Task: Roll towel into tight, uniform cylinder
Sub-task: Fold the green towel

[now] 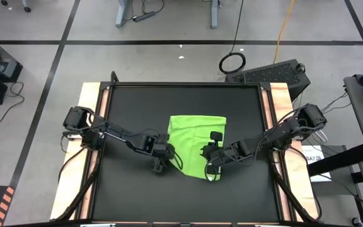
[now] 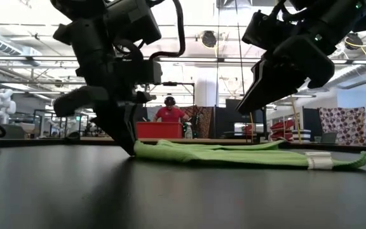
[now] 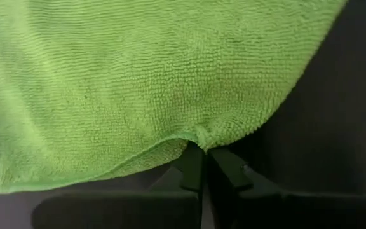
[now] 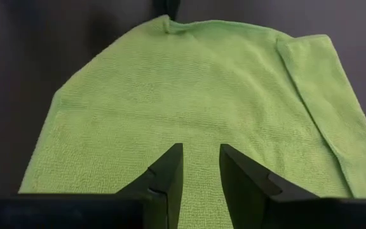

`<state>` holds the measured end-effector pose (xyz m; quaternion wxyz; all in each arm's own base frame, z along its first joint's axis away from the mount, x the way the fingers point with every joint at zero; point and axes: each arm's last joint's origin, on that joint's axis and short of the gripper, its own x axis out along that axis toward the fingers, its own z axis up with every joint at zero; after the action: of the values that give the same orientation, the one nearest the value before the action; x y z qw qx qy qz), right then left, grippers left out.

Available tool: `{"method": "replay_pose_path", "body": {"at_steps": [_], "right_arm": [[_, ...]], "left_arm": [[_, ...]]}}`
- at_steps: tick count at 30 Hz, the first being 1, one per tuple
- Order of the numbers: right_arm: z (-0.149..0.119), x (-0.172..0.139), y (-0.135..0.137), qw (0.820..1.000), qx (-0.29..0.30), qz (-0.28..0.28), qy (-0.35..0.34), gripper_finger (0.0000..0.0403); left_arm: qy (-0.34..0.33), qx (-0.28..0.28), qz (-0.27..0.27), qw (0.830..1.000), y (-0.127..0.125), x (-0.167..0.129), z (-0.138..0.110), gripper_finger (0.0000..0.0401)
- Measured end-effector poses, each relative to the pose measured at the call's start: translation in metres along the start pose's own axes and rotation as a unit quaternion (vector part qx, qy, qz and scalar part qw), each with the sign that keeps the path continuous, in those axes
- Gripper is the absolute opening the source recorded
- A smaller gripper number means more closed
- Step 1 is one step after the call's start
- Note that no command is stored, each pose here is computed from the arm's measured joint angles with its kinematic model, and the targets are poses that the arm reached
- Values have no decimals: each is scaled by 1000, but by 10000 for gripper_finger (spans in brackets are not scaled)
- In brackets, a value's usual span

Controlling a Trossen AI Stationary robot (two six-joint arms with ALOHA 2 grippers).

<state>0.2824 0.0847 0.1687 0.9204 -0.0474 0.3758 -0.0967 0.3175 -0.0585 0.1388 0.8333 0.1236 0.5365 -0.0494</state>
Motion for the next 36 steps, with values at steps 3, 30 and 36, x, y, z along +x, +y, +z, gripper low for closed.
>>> {"method": "replay_pose_path", "body": {"at_steps": [3,30,36], "right_arm": [[-2,2,-4,1000,1,-6,9,93],[-56,54,-70,990,99,-57,85,93],[-53,49,-77,987,126,-52,85,93]], "left_arm": [[0,-1,-18,1000,1,-5,7,12],[42,-178,-223,958,28,-52,19,40],[56,-177,-169,968,30,-51,16,132]]}}
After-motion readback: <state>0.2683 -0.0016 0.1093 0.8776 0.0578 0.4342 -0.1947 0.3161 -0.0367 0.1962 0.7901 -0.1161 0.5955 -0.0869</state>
